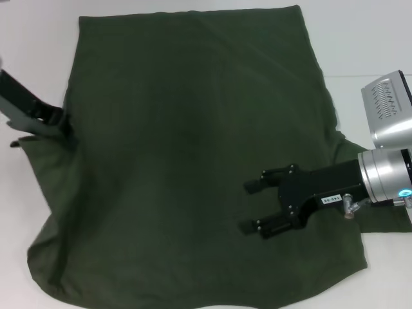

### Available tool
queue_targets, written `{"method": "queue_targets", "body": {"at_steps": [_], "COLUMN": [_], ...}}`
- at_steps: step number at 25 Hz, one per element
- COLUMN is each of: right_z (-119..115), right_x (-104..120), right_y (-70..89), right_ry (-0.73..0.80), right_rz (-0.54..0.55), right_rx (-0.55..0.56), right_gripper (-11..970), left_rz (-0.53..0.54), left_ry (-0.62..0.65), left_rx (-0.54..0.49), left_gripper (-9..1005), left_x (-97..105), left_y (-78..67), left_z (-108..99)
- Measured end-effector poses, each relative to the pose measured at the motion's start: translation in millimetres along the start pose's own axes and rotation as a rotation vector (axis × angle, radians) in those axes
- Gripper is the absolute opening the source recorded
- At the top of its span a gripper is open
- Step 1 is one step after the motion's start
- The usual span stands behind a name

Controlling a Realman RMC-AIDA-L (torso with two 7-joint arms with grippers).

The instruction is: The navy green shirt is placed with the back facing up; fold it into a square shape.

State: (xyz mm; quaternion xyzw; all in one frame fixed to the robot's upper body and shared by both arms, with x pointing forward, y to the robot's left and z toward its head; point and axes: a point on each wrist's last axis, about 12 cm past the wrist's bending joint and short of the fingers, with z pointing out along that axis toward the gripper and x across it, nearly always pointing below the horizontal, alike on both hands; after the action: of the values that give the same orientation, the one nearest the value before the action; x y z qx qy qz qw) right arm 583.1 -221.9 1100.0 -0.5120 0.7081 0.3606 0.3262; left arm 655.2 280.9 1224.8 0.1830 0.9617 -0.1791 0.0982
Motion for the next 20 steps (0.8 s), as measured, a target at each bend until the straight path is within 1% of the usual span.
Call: {"method": "queue_targets", "body": {"at_steps": [2, 7, 15, 20], "right_z": [0, -2, -5, -6], "right_x": [1, 4, 9, 10], "right_y": [-0.6, -1.3, -1.0, -2.9], "right_ry": [0.001, 0.007, 0.012, 0.016], "right_rz": [0.001, 0.002, 0.013, 0.018], "right_rx": [0.007, 0.016, 0.023, 0.039], "right_gripper": [912, 912, 912, 912], "left_rz": [0.001, -0.007, -0.017, -0.013], "left_ry": [0.009, 0.018, -0.021, -0.081], "left_rx": [-0.001, 0.011, 0.033, 0.081], "left_gripper": [4, 4, 125, 321], "left_x": [-4, -8, -13, -19], "left_y": [-7.8, -20.3, -36.3, -47.6], "left_z": [7, 25, 48, 61]}}
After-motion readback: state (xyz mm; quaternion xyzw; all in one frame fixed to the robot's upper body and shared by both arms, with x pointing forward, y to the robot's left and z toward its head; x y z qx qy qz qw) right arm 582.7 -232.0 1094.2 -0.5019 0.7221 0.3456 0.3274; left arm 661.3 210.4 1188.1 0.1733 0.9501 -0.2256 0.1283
